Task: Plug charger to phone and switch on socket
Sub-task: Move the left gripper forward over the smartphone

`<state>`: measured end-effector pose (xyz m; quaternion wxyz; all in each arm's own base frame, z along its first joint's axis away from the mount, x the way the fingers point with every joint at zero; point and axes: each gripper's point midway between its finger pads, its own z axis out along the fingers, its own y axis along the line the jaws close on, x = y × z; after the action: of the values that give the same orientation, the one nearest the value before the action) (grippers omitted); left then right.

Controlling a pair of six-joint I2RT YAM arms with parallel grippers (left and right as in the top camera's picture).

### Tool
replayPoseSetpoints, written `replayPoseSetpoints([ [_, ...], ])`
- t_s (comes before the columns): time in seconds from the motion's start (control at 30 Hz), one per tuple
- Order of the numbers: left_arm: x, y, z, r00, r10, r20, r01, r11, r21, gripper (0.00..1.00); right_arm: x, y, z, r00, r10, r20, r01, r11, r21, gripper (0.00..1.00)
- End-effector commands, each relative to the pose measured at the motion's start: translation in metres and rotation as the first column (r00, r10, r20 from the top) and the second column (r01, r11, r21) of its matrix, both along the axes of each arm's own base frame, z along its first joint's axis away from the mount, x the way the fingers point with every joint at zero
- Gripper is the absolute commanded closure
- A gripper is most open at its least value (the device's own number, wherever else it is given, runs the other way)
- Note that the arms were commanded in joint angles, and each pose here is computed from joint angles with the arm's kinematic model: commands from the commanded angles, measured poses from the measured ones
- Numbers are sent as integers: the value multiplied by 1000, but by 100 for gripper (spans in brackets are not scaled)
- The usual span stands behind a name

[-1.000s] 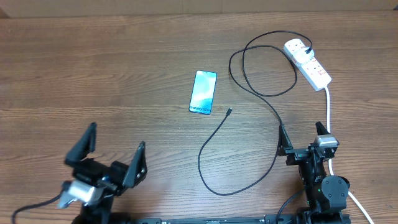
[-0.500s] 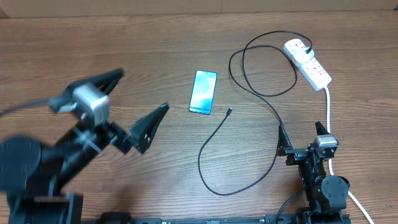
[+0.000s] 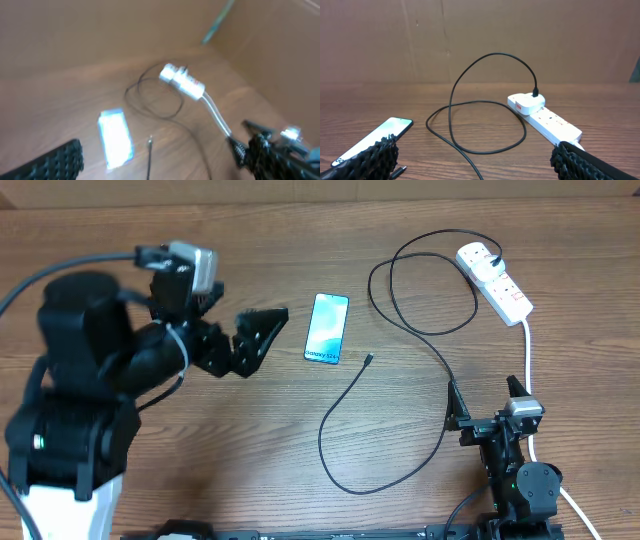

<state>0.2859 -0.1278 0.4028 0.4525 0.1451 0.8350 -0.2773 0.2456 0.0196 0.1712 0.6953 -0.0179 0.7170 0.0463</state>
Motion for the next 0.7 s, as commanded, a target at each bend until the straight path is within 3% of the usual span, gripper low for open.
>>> replayPoseSetpoints([
  [0.0, 25, 26, -5, 982, 189, -11, -184, 967, 178, 0, 0, 0, -2, 1000, -4, 4, 4, 1000, 3, 0],
  [0.27, 23, -12, -29, 982, 33, -184, -16, 996, 91, 0, 0, 0, -2, 1000, -4, 4, 4, 1000, 3, 0],
  [0.47, 26, -9, -45, 946, 114, -304, -99, 993, 63, 0, 0, 0, -2, 1000, -4, 4, 4, 1000, 3, 0],
  [0.67, 29, 5, -75, 876, 298, -379, -227, 948, 221, 0, 0, 0, -2, 1000, -4, 4, 4, 1000, 3, 0],
])
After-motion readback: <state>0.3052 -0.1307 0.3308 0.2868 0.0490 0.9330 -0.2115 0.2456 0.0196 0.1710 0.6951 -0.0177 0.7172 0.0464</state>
